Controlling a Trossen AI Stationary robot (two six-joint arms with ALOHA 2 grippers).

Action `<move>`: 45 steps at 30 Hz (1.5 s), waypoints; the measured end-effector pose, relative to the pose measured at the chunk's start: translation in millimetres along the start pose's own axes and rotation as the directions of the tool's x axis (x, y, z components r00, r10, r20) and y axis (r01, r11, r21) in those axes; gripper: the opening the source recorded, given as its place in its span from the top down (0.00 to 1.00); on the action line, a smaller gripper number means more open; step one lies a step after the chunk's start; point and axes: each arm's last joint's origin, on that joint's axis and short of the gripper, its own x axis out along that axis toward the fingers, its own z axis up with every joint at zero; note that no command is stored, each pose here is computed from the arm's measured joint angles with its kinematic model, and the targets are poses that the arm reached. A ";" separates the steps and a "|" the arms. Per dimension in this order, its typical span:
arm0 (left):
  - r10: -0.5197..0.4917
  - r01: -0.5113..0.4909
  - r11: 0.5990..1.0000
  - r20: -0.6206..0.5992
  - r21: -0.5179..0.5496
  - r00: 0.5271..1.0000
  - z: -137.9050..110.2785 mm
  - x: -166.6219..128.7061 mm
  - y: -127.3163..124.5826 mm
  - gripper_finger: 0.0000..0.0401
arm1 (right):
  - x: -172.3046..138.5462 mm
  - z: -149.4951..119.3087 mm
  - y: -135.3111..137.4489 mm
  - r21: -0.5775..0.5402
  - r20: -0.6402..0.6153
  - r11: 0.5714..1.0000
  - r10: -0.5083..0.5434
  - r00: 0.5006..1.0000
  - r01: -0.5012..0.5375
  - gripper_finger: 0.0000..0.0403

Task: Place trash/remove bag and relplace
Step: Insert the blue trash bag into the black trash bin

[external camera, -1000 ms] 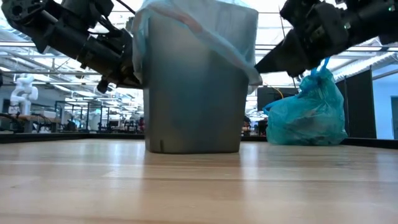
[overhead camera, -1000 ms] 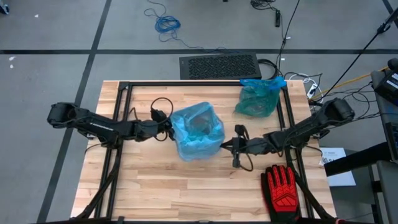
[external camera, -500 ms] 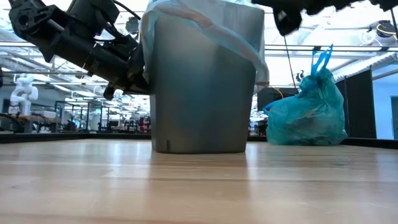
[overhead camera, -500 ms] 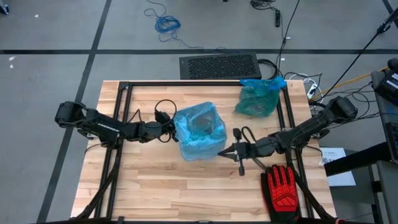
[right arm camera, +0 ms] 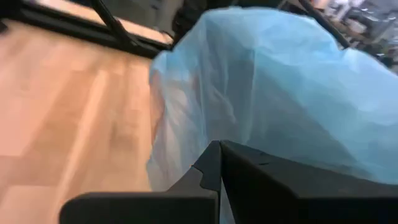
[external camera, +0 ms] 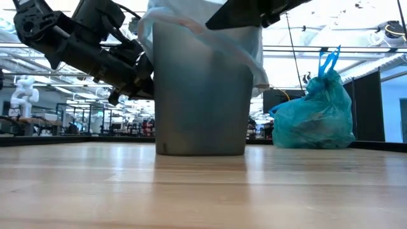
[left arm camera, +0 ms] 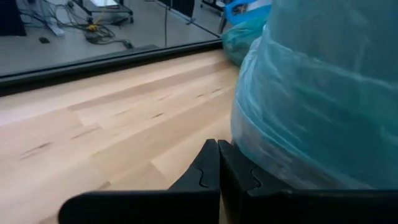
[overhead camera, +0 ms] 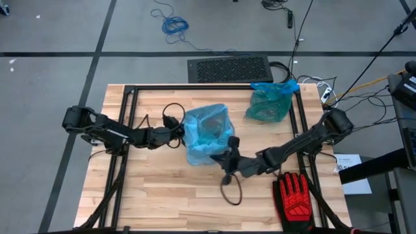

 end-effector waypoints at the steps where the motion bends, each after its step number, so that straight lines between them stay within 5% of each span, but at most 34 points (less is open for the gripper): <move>1: 0.007 -0.007 1.000 0.003 0.006 1.000 0.0 0.0 0.2 1.00 | 3.5 -1.7 2.7 -0.014 -0.020 1.000 -0.014 1.000 0.014 1.00; 9: -0.003 0.001 0.997 0.029 0.074 1.000 13.1 -11.9 0.0 1.00 | 11.5 -12.4 8.9 -0.034 -0.099 0.998 -0.048 0.994 0.045 1.00; 27: 0.026 0.011 0.979 -0.176 0.204 0.984 14.8 -52.5 12.5 1.00 | 9.6 -16.5 9.6 0.011 -0.129 0.998 0.065 0.989 -0.064 1.00; 35: -0.001 0.037 0.977 -0.171 0.208 0.985 16.9 -60.6 10.3 1.00 | -2.6 -0.1 0.0 0.058 -0.066 0.993 0.110 0.992 -0.106 1.00; 45: -0.066 0.119 0.966 -0.224 0.231 0.972 17.5 -74.3 4.2 1.00 | -26.3 27.9 -15.9 0.119 0.076 0.953 0.271 0.960 -0.279 1.00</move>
